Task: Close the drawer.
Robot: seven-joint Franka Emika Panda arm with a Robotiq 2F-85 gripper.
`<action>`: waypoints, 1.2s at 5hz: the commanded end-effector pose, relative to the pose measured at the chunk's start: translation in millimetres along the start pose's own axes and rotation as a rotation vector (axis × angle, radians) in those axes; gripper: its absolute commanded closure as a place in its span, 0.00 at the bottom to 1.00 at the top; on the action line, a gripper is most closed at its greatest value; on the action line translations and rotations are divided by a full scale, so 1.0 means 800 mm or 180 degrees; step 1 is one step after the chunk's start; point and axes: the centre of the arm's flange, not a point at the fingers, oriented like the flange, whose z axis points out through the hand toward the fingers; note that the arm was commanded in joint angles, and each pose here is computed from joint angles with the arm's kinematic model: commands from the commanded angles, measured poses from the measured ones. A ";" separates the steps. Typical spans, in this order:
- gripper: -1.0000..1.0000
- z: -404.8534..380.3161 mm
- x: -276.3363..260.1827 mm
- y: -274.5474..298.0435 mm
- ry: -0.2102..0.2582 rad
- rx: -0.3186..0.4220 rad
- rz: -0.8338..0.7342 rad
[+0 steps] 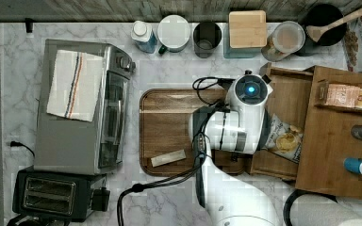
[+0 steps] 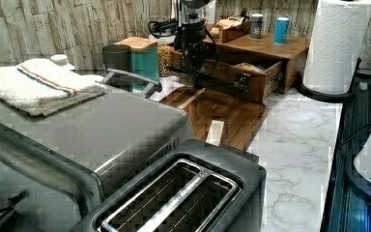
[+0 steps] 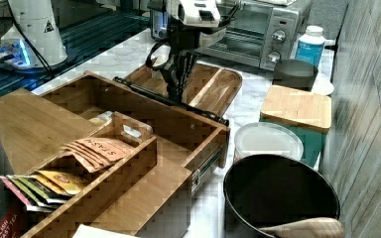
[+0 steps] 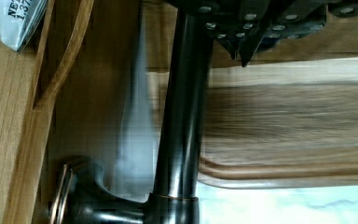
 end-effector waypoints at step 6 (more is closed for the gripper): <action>1.00 -0.077 -0.054 0.375 0.0619 -0.0601 0.0851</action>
